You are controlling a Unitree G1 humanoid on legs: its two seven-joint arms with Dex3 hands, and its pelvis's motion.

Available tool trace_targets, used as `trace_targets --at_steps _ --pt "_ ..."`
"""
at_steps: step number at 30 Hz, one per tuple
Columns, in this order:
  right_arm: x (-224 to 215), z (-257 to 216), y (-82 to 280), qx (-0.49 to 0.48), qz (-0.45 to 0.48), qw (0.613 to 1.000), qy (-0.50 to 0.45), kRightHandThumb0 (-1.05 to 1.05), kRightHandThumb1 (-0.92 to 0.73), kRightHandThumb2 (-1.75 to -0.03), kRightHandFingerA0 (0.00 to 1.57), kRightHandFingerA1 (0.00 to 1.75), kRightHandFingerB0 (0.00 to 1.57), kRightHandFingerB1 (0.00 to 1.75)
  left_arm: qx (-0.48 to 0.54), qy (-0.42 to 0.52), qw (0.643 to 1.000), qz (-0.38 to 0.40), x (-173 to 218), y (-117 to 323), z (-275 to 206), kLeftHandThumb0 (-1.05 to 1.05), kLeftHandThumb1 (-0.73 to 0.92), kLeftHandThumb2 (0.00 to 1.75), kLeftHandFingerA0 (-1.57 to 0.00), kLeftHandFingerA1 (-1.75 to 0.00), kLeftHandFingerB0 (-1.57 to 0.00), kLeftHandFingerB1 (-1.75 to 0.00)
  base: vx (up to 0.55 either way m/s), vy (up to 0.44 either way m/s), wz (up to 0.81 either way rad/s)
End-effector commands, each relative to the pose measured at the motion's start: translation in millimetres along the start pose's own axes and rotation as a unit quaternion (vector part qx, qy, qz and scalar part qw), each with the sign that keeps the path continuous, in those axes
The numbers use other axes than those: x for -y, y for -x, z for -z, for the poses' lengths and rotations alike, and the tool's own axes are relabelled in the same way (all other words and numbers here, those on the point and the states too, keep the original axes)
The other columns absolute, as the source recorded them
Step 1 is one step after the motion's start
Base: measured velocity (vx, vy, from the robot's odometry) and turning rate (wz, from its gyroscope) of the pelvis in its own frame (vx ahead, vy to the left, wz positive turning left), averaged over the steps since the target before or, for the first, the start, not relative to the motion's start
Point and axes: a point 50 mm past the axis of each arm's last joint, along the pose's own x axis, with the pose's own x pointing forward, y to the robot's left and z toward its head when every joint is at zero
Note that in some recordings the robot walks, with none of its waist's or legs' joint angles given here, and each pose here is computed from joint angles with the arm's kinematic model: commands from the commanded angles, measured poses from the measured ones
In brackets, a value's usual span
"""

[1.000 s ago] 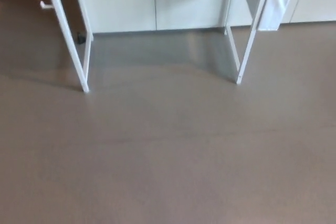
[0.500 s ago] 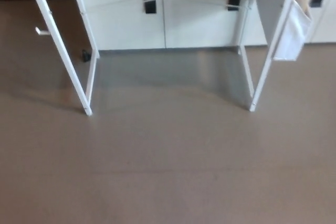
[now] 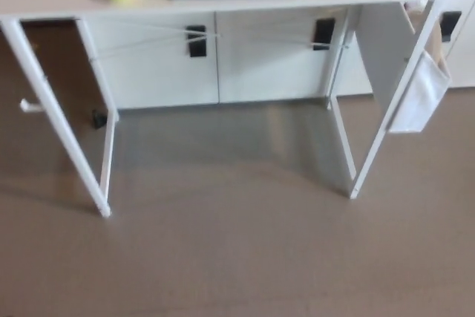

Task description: The robot walk towards a table in front and uses its left hand to pickup a tennis ball on the left side and put it in a container on the right hand side

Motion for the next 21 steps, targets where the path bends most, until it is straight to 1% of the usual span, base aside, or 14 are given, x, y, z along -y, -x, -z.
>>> trace_targets --at_steps 1,5,9,11,13,14,15,18,21 --pt "5 0 2 -0.002 0.007 1.0 0.006 -0.37 -0.37 -0.66 0.69 0.57 0.55 0.51 -0.005 -0.001 1.0 -0.002 -3 1 0 0.1 0.51 0.94 -0.16 -0.53 -0.16 -0.49 0.38 0.088 0.11" --pt "6 3 3 -0.008 0.008 1.0 0.009 -0.36 -0.37 -0.66 0.73 0.58 0.55 0.52 -0.001 -0.005 1.0 0.0 -3 2 -1 0.1 0.5 0.94 -0.17 -0.53 -0.16 -0.49 0.38 0.007 0.15" --pt "6 1 2 -0.003 0.012 1.0 0.011 -0.33 -0.39 -0.65 0.69 0.57 0.55 0.52 0.0 -0.006 1.0 0.002 -1 0 -3 0.1 0.49 0.93 -0.17 -0.53 -0.16 -0.49 0.45 -0.143 0.24" --pt "6 2 2 -0.003 0.013 1.0 0.014 -0.33 -0.39 -0.65 0.69 0.57 0.55 0.52 0.001 -0.011 1.0 0.0 -1 0 -3 0.1 0.49 0.93 -0.18 -0.53 -0.16 -0.49 0.53 -0.113 0.7" --pt "5 0 1 0.001 0.012 1.0 0.012 -0.35 -0.37 -0.65 0.7 0.58 0.56 0.52 0.003 -0.011 1.0 -0.001 -1 -2 -6 0.1 0.5 0.93 -0.18 -0.53 -0.17 -0.49 0.51 -0.105 0.25" --pt "5 1 1 -0.002 0.012 1.0 0.007 -0.36 -0.37 -0.66 0.72 0.59 0.56 0.52 0.001 -0.005 1.0 -0.003 -1 -1 -5 0.1 0.49 0.93 -0.18 -0.53 -0.17 -0.49 0.31 -0.123 0.06" --pt "5 2 2 -0.003 0.011 1.0 0.006 -0.32 -0.38 -0.64 0.69 0.58 0.54 0.51 0.0 -0.002 1.0 -0.002 -1 -1 -5 0.1 0.5 0.94 -0.16 -0.52 -0.16 -0.49 0.31 -0.121 -0.01" --pt "5 5 5 -0.003 0.007 1.0 0.013 -0.32 -0.38 -0.64 0.69 0.57 0.53 0.51 -0.007 0.001 1.0 0.0 -3 2 -1 0.1 0.5 0.94 -0.17 -0.52 -0.16 -0.49 0.31 -0.096 -0.04" --pt "5 11 9 -0.013 0.001 1.0 0.015 -0.34 -0.37 -0.64 0.7 0.57 0.53 0.51 -0.03 -0.027 0.999 0.011 -12 6 5 0.09 0.5 0.93 -0.17 -0.52 -0.17 -0.49 0.32 0.02 -0.25"
